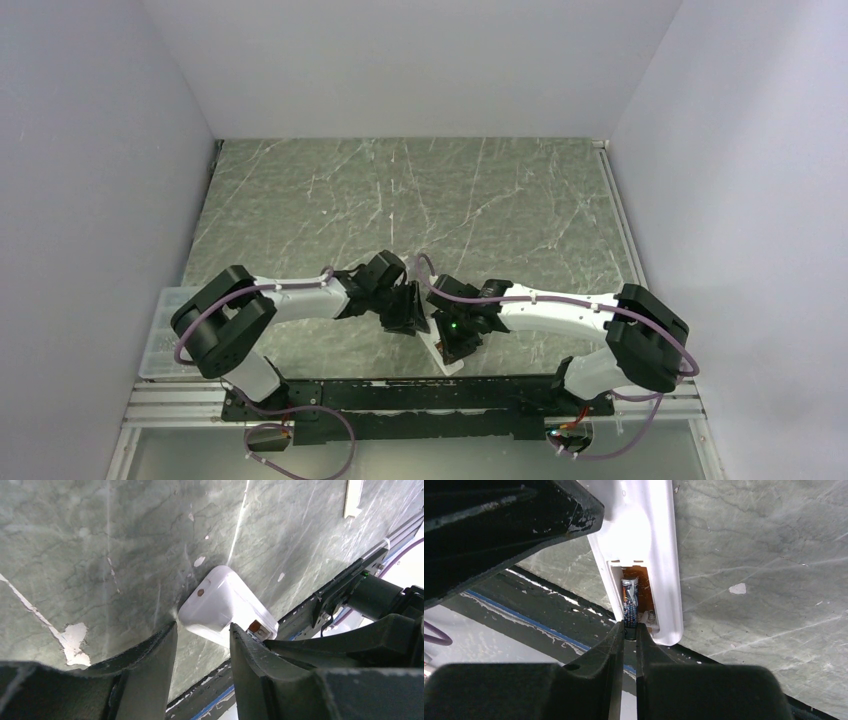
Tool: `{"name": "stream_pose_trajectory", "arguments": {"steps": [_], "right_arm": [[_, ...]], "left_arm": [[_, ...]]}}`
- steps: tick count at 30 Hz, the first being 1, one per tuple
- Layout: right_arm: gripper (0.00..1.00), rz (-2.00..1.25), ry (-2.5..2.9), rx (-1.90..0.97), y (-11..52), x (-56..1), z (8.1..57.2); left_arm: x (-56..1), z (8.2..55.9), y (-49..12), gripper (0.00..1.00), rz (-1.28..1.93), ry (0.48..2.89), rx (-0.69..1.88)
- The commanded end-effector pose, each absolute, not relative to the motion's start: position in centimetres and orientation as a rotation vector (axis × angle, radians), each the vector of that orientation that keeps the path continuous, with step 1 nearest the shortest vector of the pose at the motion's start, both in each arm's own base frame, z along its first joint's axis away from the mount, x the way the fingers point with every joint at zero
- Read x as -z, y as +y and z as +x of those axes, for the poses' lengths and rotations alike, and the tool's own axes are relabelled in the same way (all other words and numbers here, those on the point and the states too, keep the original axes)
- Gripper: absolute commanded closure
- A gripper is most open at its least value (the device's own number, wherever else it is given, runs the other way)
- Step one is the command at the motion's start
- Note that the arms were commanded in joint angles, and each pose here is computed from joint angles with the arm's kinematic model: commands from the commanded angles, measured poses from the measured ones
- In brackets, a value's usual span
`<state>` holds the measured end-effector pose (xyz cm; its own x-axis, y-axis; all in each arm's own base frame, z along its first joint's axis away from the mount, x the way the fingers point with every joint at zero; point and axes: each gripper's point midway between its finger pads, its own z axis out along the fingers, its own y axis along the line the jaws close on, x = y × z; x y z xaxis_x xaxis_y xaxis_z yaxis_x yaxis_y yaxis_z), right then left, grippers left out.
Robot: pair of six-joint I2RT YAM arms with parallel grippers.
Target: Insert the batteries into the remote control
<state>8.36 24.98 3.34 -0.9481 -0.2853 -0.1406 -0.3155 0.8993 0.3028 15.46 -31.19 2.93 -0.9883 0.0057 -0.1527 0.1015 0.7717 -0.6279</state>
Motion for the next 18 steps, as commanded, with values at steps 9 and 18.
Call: {"name": "stream_pose_trajectory", "arguments": {"steps": [9,18], "right_arm": [[1.0,-0.456,2.887,-0.517,25.7,-2.9,9.7],[1.0,-0.455,2.883,-0.533,25.7,-2.8,9.6]], "left_arm": [[-2.2,17.1,-31.2,0.51,0.07,2.818,0.962],[-1.6,18.1,-30.6,0.51,-0.014,2.806,1.049]]}}
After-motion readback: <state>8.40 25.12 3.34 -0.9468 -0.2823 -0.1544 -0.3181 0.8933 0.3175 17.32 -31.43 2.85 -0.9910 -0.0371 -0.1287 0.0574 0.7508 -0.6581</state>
